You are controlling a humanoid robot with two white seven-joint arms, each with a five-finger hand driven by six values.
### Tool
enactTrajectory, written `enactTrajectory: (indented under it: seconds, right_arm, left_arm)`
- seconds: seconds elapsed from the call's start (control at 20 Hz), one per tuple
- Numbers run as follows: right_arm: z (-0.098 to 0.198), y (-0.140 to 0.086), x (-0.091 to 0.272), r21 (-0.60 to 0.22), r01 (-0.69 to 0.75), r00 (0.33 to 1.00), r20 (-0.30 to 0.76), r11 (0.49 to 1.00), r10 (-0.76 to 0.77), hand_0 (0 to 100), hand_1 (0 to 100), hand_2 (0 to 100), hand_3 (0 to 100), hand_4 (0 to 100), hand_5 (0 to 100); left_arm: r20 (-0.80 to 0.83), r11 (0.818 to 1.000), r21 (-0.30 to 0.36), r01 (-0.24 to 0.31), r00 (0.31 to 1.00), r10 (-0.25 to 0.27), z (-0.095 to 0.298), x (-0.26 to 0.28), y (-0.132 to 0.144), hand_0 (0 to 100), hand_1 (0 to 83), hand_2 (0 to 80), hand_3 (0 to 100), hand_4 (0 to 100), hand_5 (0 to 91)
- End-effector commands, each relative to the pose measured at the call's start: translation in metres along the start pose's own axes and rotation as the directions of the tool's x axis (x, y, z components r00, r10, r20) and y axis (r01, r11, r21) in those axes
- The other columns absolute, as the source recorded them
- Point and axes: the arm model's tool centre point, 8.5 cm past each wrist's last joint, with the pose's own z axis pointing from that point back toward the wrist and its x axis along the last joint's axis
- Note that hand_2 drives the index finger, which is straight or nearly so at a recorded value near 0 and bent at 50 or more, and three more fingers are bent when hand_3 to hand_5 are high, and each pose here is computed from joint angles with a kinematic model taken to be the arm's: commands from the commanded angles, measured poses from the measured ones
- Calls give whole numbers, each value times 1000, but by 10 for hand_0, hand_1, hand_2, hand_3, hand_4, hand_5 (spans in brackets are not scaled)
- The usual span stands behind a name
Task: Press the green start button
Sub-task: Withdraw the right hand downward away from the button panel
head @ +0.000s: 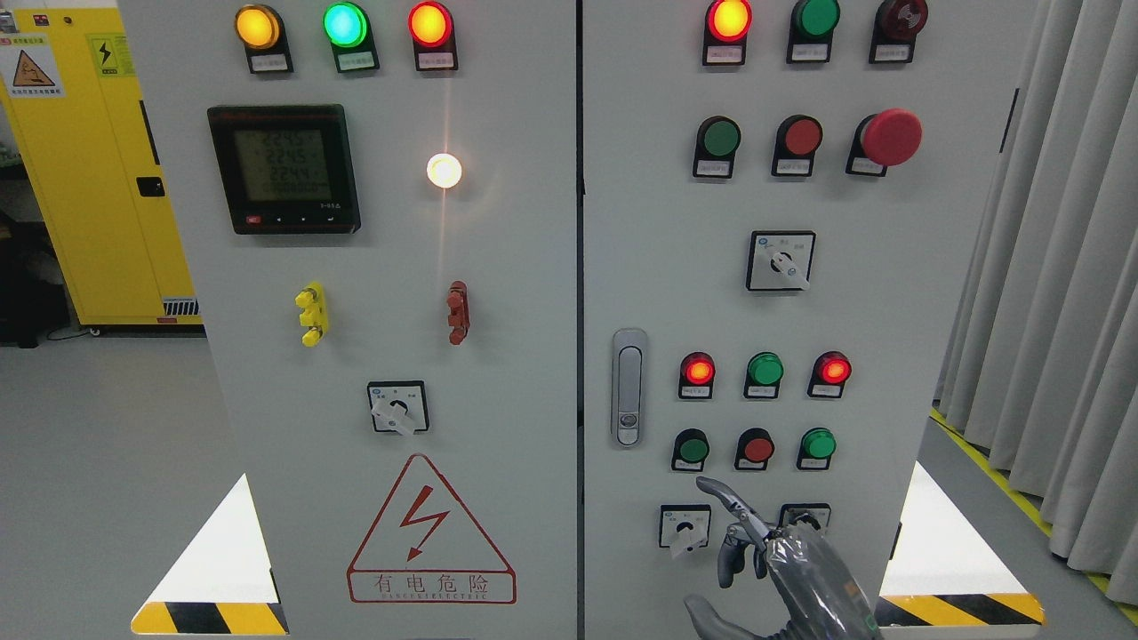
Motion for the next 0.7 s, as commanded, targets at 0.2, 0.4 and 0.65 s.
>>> enactTrajectory:
  seconds: [0.2, 0.4, 0.65]
  right_arm:
    - [26, -2, 47, -76, 518, 853, 120, 852, -508, 249, 344, 0, 0, 0, 0]
    - [30, 0, 45, -78, 538, 841, 106, 839, -530, 244, 311, 0, 0, 0, 0]
    - [31, 1, 44, -74, 541, 840, 102, 838, -533, 245, 310, 0, 0, 0, 0]
  left_arm:
    - [55, 1000, -2, 4, 998, -4, -2, 27, 0, 120, 556, 0, 0, 0, 0]
    - [55, 1000, -1, 3, 998, -3, -2, 27, 0, 120, 556, 0, 0, 0, 0]
    - [55, 1000, -2, 4, 998, -4, -2, 27, 0, 120, 556, 0, 0, 0, 0]
